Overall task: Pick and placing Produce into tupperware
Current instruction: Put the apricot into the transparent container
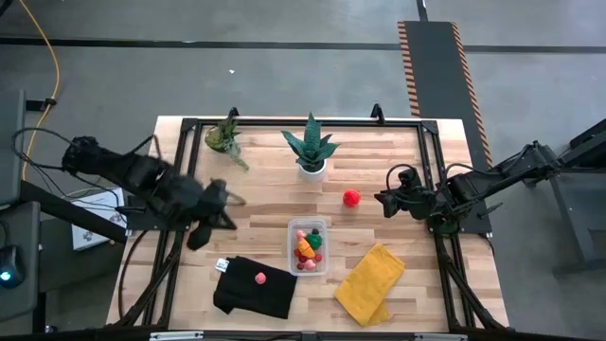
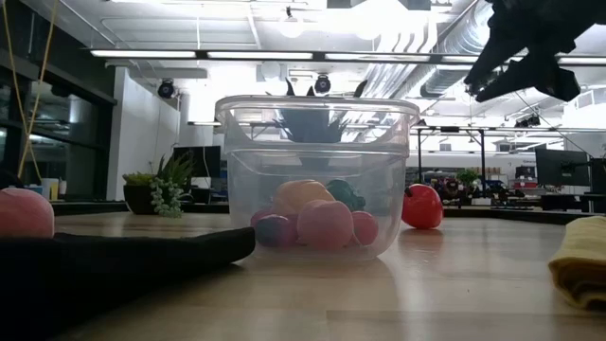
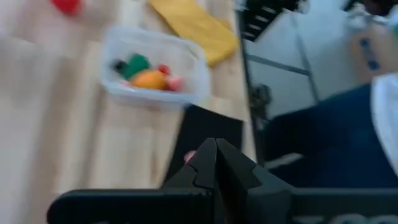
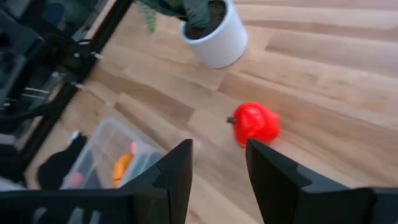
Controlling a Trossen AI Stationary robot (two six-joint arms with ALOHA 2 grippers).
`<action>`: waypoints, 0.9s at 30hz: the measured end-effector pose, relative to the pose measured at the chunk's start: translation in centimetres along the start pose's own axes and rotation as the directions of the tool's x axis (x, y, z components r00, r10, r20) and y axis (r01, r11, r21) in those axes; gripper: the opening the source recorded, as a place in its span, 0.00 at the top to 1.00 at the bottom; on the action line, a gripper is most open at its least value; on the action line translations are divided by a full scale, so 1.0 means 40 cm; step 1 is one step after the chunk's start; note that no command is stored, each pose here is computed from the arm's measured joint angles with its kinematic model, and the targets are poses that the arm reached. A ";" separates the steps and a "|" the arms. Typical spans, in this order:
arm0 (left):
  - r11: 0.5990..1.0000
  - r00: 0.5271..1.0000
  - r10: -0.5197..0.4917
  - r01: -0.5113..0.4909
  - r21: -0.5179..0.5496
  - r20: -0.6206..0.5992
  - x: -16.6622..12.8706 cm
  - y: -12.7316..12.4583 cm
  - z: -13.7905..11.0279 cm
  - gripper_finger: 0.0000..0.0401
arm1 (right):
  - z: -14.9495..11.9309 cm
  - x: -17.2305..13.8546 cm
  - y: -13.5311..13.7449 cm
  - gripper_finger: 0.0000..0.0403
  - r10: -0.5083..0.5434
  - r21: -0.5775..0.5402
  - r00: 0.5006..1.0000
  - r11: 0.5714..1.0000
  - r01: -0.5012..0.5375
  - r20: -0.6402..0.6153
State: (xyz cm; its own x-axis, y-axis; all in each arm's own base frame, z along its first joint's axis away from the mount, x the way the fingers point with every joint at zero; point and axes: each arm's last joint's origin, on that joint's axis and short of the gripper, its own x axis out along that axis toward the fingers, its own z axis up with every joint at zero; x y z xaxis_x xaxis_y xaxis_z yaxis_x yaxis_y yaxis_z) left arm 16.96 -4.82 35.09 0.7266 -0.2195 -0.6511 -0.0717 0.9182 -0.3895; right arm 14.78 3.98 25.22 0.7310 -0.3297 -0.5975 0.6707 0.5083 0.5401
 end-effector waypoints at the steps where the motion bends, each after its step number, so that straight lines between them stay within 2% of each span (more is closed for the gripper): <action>1: 1.000 1.000 -0.030 0.030 -0.001 -0.002 0.009 -0.004 -0.023 1.00 | 0.000 0.000 0.003 0.65 0.013 0.007 1.000 1.000 -0.013 -0.007; 6: 0.993 0.991 -0.116 0.113 -0.044 -0.071 0.066 -0.021 -0.129 1.00 | 0.000 0.000 0.011 0.65 0.049 0.058 0.998 0.997 -0.048 -0.032; 13: 0.995 0.989 -0.082 0.074 -0.063 -0.121 0.150 -0.023 -0.240 1.00 | -0.001 -0.001 0.012 0.65 0.057 0.117 0.997 0.992 -0.051 -0.050; 22: 0.999 0.995 0.015 -0.017 -0.027 -0.095 0.216 -0.006 -0.281 0.99 | -0.003 -0.001 0.009 0.65 0.050 0.139 0.997 0.989 -0.041 -0.066; 27: 0.994 0.989 0.059 -0.045 0.101 -0.135 0.262 -0.009 -0.294 0.97 | -0.004 0.000 0.007 0.65 0.042 0.112 0.997 0.993 -0.034 -0.068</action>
State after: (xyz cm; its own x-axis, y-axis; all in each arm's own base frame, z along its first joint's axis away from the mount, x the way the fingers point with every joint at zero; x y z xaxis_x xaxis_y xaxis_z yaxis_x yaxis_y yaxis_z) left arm 16.58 -11.34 20.74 0.6219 -0.2076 -0.7551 -0.0348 0.9559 -0.2915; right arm 14.93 4.25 25.29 0.7482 -0.2532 -0.6132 0.6552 0.4270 0.6232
